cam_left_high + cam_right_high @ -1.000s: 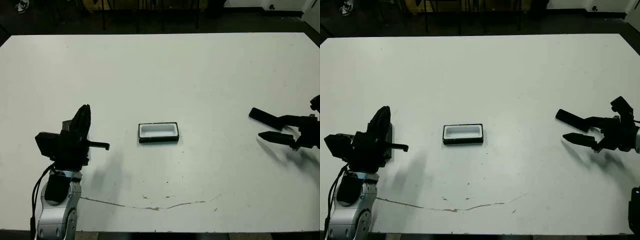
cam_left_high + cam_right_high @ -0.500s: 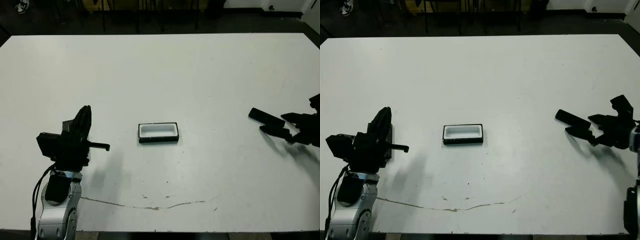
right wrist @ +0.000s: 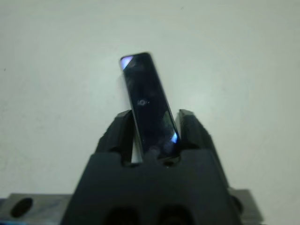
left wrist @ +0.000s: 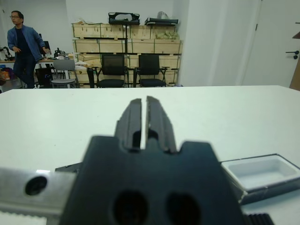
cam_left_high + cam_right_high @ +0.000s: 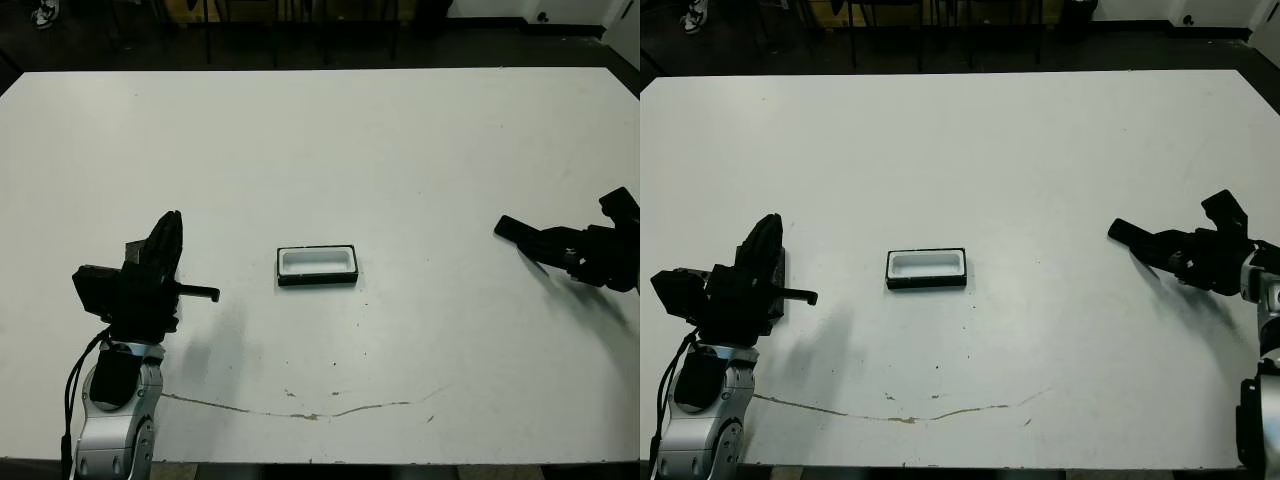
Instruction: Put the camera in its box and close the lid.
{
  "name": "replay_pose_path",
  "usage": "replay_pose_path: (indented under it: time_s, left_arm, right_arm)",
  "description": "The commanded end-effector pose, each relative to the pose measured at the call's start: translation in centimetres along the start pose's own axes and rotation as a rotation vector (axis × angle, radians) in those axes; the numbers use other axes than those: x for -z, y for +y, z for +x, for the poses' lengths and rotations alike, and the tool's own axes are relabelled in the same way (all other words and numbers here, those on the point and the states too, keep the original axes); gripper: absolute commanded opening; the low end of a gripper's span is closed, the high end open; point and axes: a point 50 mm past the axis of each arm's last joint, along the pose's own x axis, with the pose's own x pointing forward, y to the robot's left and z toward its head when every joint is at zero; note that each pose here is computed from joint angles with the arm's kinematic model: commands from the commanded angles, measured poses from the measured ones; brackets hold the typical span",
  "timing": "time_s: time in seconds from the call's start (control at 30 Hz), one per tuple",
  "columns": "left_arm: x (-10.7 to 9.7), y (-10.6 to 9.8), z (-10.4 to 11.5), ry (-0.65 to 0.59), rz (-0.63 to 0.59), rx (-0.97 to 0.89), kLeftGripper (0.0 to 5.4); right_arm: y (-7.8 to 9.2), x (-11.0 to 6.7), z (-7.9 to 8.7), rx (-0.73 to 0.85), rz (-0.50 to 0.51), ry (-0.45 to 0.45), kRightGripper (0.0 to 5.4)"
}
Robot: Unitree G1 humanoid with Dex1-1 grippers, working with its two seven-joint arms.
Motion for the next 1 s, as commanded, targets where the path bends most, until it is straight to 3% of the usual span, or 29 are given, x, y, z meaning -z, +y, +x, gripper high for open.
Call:
replay_pose_path:
  time_s: [0.03,0.2,0.33,0.4,0.57,0.77,0.9,1.0]
  left_arm:
    - [0.4,0.3,-0.3,0.04,0.009,-0.009,0.0]
    - [0.4,0.3,-0.4,0.034,0.019,-0.006,0.0]
    - [0.4,0.3,-0.4,0.032,0.021,-0.003,0.0]
    - [0.4,0.3,-0.4,0.035,0.02,-0.007,0.0]
    - [0.5,0.3,-0.4,0.039,0.011,-0.003,0.0]
    - [0.4,0.1,-0.3,0.038,0.009,0.001,0.0]
    - [0.4,0.0,-0.3,0.036,0.013,0.0,0.0]
    - [0.3,0.0,-0.2,0.037,0.018,-0.003,0.0]
  right_arm:
    - [0.8,3.0,0.2,-0.059,0.025,0.163,1.15]
    - [0.8,2.8,0.2,-0.046,0.028,0.138,0.76]
    - [0.7,1.5,0.3,-0.057,0.029,0.038,0.76]
    - [0.6,0.4,0.3,-0.055,0.03,-0.053,0.76]
    - [0.7,-3.8,0.0,-0.108,-0.019,-0.302,0.72]
    - [2.7,-10.1,-0.7,-0.192,-0.248,-0.485,0.71]
    - [5.2,-14.0,-0.6,-0.302,-0.371,-0.523,0.71]
    - [7.5,-16.2,-0.3,-0.413,-0.43,-0.487,0.71]
